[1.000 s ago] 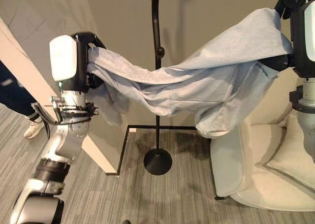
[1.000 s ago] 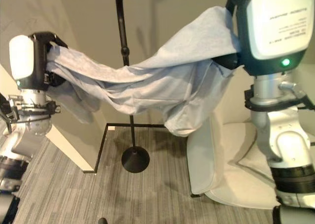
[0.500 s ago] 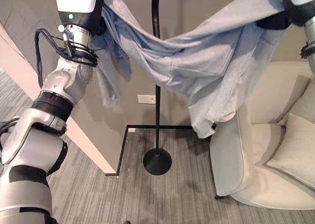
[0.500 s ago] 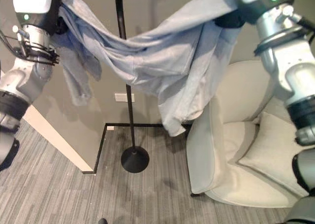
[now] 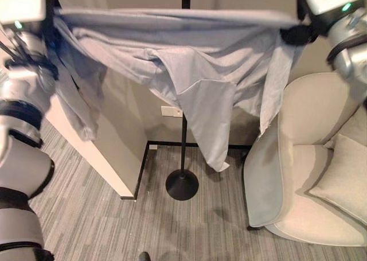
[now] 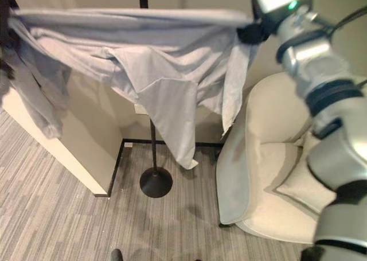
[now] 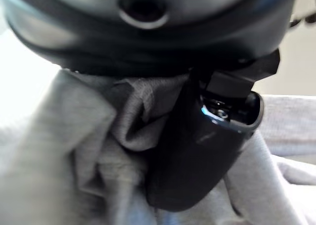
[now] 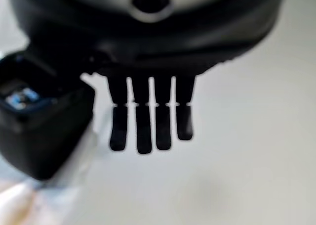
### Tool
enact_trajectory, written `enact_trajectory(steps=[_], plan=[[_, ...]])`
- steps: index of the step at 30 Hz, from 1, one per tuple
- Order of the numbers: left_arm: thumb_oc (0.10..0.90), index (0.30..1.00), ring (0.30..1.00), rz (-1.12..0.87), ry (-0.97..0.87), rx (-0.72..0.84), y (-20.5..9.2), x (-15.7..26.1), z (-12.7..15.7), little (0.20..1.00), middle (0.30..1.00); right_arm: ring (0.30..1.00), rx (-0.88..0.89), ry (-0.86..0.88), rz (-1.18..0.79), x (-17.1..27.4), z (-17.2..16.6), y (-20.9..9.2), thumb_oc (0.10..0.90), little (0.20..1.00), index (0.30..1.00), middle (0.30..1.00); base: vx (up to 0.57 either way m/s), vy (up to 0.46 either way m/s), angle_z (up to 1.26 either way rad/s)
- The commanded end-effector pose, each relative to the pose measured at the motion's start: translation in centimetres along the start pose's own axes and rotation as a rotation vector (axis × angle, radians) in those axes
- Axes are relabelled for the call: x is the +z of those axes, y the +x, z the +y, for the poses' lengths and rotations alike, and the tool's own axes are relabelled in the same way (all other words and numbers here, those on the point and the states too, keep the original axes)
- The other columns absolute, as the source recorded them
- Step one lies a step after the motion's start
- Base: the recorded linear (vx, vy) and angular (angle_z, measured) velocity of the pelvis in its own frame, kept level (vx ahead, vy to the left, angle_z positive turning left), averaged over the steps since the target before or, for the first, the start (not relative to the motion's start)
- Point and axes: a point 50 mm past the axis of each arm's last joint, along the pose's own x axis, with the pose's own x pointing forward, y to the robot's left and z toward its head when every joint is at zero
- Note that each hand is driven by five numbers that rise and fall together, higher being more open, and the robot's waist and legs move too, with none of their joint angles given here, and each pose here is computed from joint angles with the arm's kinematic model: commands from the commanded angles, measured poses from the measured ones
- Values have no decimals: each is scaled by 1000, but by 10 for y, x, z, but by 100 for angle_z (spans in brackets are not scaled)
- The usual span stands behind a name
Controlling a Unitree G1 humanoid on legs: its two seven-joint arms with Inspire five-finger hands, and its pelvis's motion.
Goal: Hang the clothes on the sofa on the clothes rack.
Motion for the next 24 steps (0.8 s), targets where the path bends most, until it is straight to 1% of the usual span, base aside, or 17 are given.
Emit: enact_trajectory(steps=[1,4,5,7,8,9,23,24], plan=[[400,300,300,117,-5,146,33,-5,67,300,300,300,-161,-88,250,-69,-88,14,400,300,300,300,-226,-39,7],[400,300,300,73,-61,119,34,17,57,300,300,300,-185,-40,210,-48,-92,23,400,300,300,300,-242,-20,0],[400,300,300,61,-111,104,33,27,49,300,300,300,-201,-26,175,-34,-93,28,400,300,300,300,-194,-8,-1],[400,300,300,70,-175,98,31,29,43,300,300,300,-210,6,135,-19,-92,31,400,300,300,300,-128,1,-5],[400,300,300,70,-175,98,31,29,43,300,300,300,-210,6,135,-19,-92,31,400,300,300,300,-73,16,-5],[400,300,300,86,-238,90,27,30,35,300,300,300,-231,48,105,-9,-93,33,400,300,300,300,0,0,0],[400,300,300,86,-237,89,27,30,35,300,300,300,-231,48,105,-9,-93,33,400,300,300,300,-5,3,3],[400,300,300,159,-554,127,18,34,20,300,300,300,-314,180,-40,27,-96,30,400,300,300,300,-52,57,0]])
